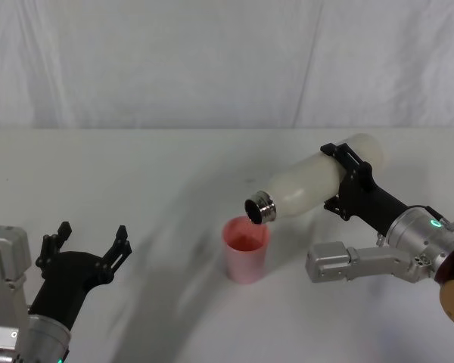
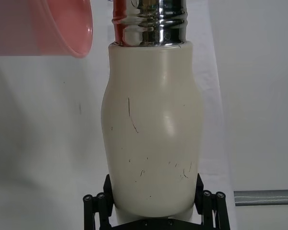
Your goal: Grasp the thermos with one hand and pour water into the cup lid.
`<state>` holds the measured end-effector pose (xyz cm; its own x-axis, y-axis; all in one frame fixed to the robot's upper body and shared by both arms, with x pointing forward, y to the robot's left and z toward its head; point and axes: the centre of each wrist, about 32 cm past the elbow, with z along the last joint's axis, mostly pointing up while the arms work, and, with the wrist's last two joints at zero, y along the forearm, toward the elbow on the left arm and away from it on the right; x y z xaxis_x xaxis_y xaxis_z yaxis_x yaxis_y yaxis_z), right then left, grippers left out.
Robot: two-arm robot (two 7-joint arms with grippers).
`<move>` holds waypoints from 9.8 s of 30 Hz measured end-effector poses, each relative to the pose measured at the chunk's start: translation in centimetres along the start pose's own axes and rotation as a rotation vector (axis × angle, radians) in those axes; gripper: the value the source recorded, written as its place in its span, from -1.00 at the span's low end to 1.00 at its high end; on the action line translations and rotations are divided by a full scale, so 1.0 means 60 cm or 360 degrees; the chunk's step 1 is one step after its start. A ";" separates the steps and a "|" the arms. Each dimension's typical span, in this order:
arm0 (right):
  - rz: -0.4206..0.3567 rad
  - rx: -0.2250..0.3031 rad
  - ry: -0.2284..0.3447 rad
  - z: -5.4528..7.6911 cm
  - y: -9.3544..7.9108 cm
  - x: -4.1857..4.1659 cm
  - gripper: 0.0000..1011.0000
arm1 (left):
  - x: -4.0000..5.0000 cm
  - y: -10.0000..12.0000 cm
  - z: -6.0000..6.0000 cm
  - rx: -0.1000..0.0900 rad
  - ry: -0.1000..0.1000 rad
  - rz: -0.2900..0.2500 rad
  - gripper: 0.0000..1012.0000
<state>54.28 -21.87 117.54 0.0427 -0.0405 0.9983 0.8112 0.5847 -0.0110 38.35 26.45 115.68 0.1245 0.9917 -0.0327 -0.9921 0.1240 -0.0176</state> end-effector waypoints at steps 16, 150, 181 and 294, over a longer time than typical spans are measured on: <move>0.0000 -0.0001 0.0002 0.002 -0.001 -0.001 0.90 | 0.000 0.000 0.000 0.0000 0.0000 0.0000 0.98; -0.0203 0.0033 0.1275 -0.018 -0.019 0.043 0.90 | 0.000 0.000 0.000 0.0000 0.0000 0.0000 0.98; -0.0246 -0.0118 0.2191 -0.034 -0.044 0.034 0.90 | 0.000 0.000 0.000 0.0000 0.0000 0.0000 0.98; -0.0199 -0.0209 0.2347 -0.035 0.033 -0.042 0.90 | 0.000 0.000 0.000 0.0000 0.0000 0.0000 0.98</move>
<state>56.98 -22.30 114.91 0.4437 -0.8954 0.0371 0.8962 0.4434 -0.0166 38.35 26.45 115.68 0.1246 0.9917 -0.0327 -0.9921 0.1241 -0.0176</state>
